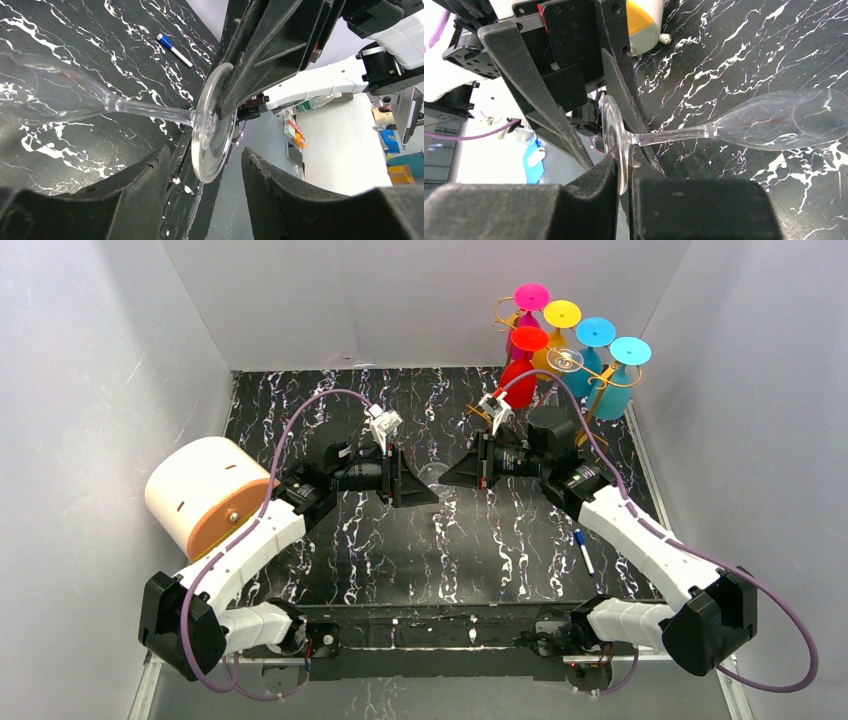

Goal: Take the wine glass off the wine glass rack
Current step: Place the wine glass at the center of the board.

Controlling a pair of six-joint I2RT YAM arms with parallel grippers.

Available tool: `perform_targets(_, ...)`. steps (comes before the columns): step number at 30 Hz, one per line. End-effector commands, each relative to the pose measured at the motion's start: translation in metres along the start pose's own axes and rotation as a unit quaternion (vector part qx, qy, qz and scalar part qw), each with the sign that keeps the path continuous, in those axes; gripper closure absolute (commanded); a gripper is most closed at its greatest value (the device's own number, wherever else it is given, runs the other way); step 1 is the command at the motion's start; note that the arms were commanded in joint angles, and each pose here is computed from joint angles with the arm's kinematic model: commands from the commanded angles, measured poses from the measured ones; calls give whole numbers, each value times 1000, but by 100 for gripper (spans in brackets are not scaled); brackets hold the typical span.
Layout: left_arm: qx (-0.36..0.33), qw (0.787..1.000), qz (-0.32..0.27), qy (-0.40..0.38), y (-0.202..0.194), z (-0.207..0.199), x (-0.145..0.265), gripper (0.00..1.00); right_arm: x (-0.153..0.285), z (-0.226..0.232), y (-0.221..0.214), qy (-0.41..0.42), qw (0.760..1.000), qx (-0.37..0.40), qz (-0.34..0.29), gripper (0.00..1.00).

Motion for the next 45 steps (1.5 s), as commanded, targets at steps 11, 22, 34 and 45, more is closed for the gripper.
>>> perform_targets(11, 21, 996, -36, -78, 9, -36, 6, 59, 4, 18, 18, 35, 996, 58, -65, 99)
perform_targets(22, 30, 995, -38, -89, 6, -35, 5, 82, 5, 21, 21, 44, 994, 60, -84, 99)
perform_targets(34, -5, 998, -43, -45, 10, -27, 7, 100, 8, 29, 19, 61, 992, 66, -83, 87)
perform_targets(45, -129, 989, -68, 15, -8, -7, 27, 100, 23, 14, 51, -63, 985, 122, -101, 14)
Point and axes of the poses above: each gripper's point midway between its finger pads, its own x axis back along the fingers, its own z axis along the line the jaws close on, y = z × x, the point moved 1 cm from there along x, back along the fingers, and after that the axes turned 5 degrees about x, right-handed, at the moved point
